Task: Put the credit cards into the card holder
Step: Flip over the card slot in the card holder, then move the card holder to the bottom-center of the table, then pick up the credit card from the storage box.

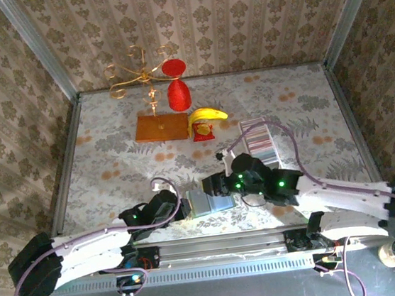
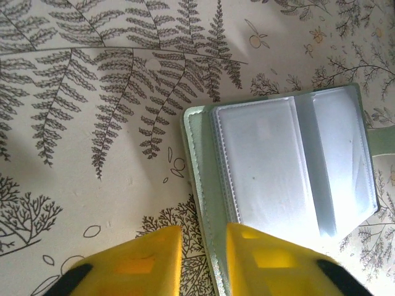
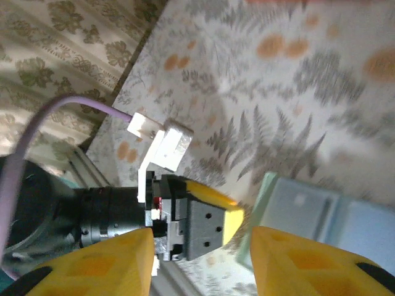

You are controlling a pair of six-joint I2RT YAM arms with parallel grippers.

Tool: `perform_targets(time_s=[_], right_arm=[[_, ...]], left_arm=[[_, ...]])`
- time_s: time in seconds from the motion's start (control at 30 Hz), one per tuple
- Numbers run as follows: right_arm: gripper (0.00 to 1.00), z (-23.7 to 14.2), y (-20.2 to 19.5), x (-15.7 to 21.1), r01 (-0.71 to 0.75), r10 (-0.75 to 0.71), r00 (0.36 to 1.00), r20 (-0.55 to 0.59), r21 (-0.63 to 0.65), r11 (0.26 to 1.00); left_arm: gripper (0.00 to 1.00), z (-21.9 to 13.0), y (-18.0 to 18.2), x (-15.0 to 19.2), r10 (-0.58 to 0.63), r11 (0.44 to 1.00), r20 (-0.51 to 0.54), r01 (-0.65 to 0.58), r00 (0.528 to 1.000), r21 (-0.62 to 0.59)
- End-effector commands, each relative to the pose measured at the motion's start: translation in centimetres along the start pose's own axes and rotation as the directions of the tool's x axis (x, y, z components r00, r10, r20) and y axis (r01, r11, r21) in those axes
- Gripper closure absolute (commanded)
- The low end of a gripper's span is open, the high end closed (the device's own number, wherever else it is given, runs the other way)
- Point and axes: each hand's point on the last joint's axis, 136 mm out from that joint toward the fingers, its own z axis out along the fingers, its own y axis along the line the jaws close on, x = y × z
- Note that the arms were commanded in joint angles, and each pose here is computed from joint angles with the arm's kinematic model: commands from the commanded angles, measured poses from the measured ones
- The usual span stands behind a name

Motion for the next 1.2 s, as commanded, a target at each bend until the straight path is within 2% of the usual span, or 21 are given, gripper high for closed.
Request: perform_targets(time_s=[0.0,0.07,0.13,0.2,0.3,0.4,0.5,0.57,0.7,0.8,0.97,1.07,1.17], right_arm=[[0.53,-3.5,-3.1,0.2,0.483,-0.476,0.875,-0.085,0.147,0.863],[0.53,-5.4,-3.6,-0.2,0.646,-0.635,0.763,-0.120,0.167,0.745],[0.53,-7.1,-4.7,-0.7,0.790,-0.771,0.612,-0.177,0.188,0.584],[0.52,-8.4,-6.1,-0.3,0.886,-0.847,0.463,-0.260,0.166,0.433],[0.49,-10.0,-8.8,0.7,0.963,-0.877,0.269,-0.399,0.091,0.254],[0.45,-10.6,-11.7,2.4,0.990,-0.866,0.117,-0.487,-0.006,0.138],[0.43,-10.4,-14.1,4.2,0.992,-0.850,0.011,-0.526,-0.101,0.075],[0.42,-9.9,-15.8,4.8,0.989,-0.832,-0.024,-0.554,-0.135,0.061],[0.41,-9.0,-19.2,5.9,0.978,-0.799,-0.041,-0.600,-0.187,0.090],[0.40,-8.1,-20.8,5.3,0.985,-0.786,-0.070,-0.614,-0.167,0.043],[0.40,-7.6,-21.4,3.4,0.992,-0.776,-0.061,-0.628,-0.121,0.020],[0.40,-7.5,-21.7,2.9,0.993,-0.774,-0.040,-0.632,-0.113,0.041],[0.39,-7.2,-22.3,2.7,0.991,-0.758,-0.045,-0.651,-0.126,0.049]], left_arm=[[0.67,-0.2,0.2,-0.4,0.004,1.000,-0.003,-0.004,1.000,-0.017],[0.64,-0.1,0.1,-0.6,-0.006,1.000,-0.010,0.006,1.000,-0.008],[0.61,0.0,0.1,-0.8,-0.027,1.000,-0.014,0.027,1.000,0.002],[0.59,0.2,0.0,-0.9,-0.042,0.999,-0.016,0.042,0.999,0.014],[0.58,0.5,-0.5,-1.0,-0.047,0.998,-0.024,0.048,0.999,0.040],[0.57,0.9,-1.0,-1.0,-0.046,0.998,-0.037,0.047,0.998,0.051],[0.57,1.3,-1.5,-1.0,-0.042,0.996,-0.052,0.045,0.998,0.071],[0.57,1.6,-1.7,-0.9,-0.040,0.996,-0.061,0.045,0.997,0.077],[0.57,2.4,-2.4,-0.9,-0.023,0.995,-0.081,0.031,0.996,0.097],[0.57,2.9,-2.5,-0.7,-0.017,0.994,-0.090,0.026,0.996,0.102],[0.59,3.5,-2.6,-0.5,-0.006,0.994,-0.104,0.017,0.995,0.104],[0.61,3.8,-3.1,-0.4,-0.004,0.992,-0.114,0.018,0.993,0.128],[0.62,4.1,-3.3,-0.3,-0.006,0.990,-0.123,0.023,0.992,0.136]])
